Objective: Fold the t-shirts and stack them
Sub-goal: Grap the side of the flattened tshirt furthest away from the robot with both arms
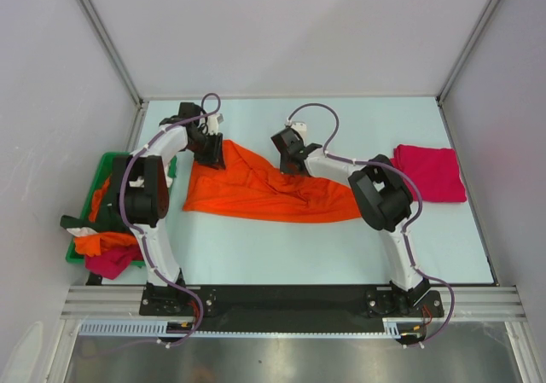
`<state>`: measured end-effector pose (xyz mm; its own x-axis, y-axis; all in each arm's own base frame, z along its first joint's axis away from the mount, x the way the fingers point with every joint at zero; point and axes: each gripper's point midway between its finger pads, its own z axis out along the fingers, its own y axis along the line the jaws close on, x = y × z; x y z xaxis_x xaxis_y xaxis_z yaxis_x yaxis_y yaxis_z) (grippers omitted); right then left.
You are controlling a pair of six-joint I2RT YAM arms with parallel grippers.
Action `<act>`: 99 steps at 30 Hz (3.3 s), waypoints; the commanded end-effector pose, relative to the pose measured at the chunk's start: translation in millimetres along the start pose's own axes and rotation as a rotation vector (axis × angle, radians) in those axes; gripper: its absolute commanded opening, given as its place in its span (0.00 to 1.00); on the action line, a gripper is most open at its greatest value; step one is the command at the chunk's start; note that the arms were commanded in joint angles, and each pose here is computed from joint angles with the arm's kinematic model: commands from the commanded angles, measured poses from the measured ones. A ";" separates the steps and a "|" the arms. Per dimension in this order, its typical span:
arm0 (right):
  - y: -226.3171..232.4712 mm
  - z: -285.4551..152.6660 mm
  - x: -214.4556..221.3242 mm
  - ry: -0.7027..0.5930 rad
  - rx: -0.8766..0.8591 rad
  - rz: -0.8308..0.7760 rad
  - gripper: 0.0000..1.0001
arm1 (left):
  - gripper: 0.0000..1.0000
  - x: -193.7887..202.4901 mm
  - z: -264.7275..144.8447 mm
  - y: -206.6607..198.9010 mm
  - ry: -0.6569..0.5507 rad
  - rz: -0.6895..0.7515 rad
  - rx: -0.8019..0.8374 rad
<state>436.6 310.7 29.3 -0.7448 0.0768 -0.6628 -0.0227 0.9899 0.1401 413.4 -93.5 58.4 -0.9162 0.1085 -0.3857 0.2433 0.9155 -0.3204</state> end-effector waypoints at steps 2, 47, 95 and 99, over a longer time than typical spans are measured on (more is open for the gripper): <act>2.0 -28.3 -54.8 -0.150 0.004 0.027 0.00 | 0.34 -14.5 -3.7 -6.6 -0.033 0.009 0.013; -33.2 -86.4 -177.1 -0.434 0.118 0.043 0.00 | 0.39 -101.4 -14.1 80.5 -0.202 -0.075 -0.382; 32.3 -119.4 45.9 -0.048 -0.040 -0.061 0.53 | 0.37 -54.3 4.7 55.9 -0.022 -0.064 -0.227; 39.1 -123.0 5.4 -0.119 -0.048 -0.049 0.58 | 0.38 -54.2 1.0 51.4 -0.030 -0.061 -0.214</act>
<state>313.4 322.1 75.3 -0.7337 -0.0145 -0.6794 -0.0961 0.9919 0.0826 474.1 -45.3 24.1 -0.9455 0.0234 -0.3247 0.0711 0.9882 -0.1359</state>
